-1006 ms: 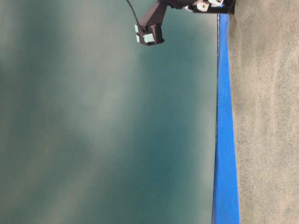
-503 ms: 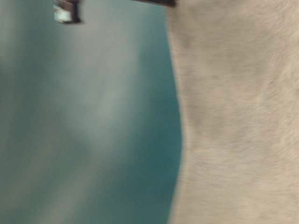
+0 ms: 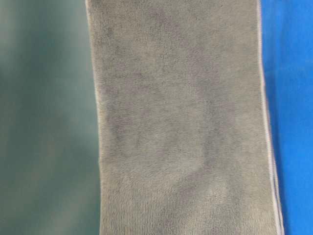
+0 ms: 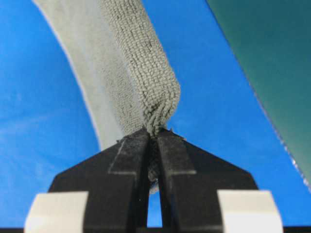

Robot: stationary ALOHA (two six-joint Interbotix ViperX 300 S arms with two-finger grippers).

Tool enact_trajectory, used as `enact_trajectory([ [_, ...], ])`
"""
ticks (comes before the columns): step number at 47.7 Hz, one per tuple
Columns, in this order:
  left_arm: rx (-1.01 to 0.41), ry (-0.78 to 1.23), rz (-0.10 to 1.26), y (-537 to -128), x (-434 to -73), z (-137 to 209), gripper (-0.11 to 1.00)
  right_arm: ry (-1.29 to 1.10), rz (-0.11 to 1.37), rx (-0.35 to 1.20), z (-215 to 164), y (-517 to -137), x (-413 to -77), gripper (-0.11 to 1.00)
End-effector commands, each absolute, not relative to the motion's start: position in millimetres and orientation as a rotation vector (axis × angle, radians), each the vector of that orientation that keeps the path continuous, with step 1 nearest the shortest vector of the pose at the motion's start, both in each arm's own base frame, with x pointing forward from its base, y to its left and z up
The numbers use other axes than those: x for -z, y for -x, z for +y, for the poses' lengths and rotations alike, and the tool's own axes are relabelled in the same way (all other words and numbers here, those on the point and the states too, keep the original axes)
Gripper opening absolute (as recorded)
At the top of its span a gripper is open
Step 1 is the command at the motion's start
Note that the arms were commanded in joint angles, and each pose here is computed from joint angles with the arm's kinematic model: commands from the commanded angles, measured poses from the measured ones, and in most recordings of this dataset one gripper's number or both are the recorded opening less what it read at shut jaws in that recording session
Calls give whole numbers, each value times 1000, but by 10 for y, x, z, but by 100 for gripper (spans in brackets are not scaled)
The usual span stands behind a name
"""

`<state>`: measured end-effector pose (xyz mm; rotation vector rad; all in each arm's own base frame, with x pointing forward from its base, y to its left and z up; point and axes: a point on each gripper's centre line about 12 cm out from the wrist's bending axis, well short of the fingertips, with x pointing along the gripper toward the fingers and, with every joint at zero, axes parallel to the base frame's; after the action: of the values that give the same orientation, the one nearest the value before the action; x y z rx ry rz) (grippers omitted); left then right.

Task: Fold a large towel.
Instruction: 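Lift the towel and swing the left gripper down to rotate it vertical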

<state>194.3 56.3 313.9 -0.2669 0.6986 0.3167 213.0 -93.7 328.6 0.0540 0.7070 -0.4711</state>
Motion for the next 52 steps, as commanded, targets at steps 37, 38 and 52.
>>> enact_trajectory([
  [37, 308, 261, 515, -3914, -3357, -1626, 3, 24, 527, 607, -2022, -3268, -3475, 2],
  [38, 311, 260, 512, -3964, -3365, -1660, 3, 24, 526, 609, -2037, -3282, -3482, 2],
  [52, 316, 249, 497, -4468, -3315, -1869, 3, 27, 506, 619, -2133, -3354, -3526, 2],
])
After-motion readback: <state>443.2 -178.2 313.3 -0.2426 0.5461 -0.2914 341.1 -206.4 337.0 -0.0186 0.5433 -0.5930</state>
